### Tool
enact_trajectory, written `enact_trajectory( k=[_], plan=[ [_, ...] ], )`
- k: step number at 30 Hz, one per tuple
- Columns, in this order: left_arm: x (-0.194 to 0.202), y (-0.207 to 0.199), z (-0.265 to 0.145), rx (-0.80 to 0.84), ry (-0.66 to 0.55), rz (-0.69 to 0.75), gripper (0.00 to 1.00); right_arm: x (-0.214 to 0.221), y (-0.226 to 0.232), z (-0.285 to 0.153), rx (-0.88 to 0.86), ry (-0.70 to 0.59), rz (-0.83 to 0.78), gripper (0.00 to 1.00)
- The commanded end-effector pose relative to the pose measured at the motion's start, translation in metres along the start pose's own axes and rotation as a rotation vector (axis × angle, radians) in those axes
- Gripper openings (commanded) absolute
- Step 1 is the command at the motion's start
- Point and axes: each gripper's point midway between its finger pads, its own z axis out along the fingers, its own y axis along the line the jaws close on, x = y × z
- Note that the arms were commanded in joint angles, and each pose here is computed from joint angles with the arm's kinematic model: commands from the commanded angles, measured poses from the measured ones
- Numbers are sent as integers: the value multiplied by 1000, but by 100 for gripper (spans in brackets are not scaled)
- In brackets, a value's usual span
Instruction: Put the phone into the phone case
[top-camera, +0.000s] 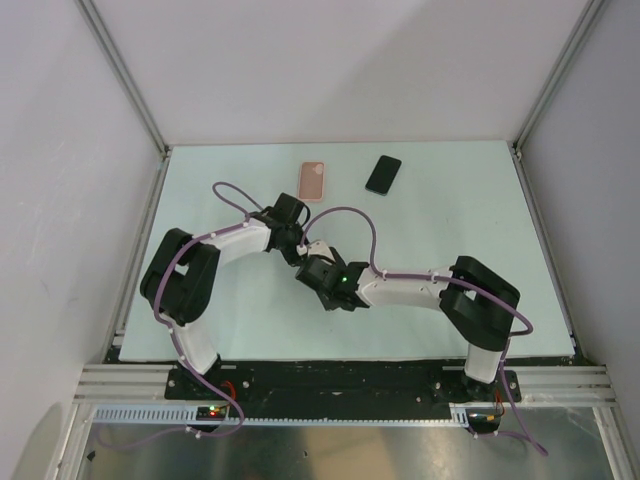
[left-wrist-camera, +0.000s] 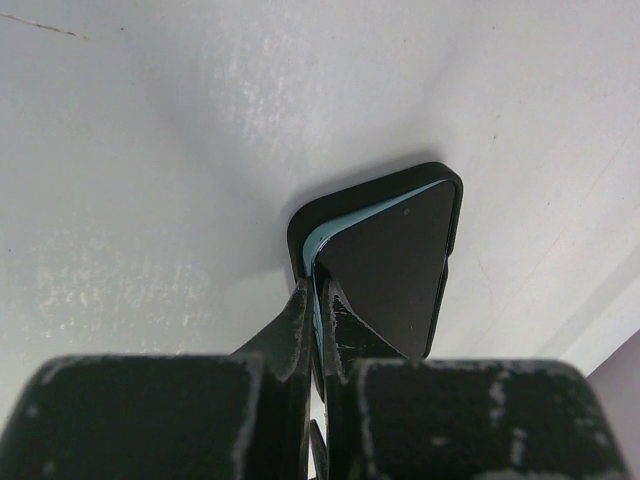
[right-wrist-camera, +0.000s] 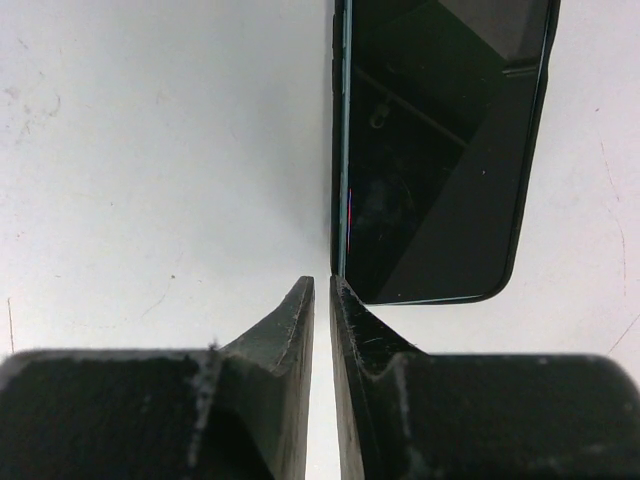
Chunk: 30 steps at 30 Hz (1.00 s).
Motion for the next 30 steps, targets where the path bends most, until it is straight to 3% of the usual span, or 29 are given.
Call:
enact_trajectory(
  k=[1, 30],
  plan=[
    [-2, 52, 27, -197, -41, 13, 5, -22, -11, -13, 39, -63, 16, 17],
    [-2, 52, 26, -196, -43, 11, 5, -12, -7, -2, 31, -26, 7, 17]
  ],
)
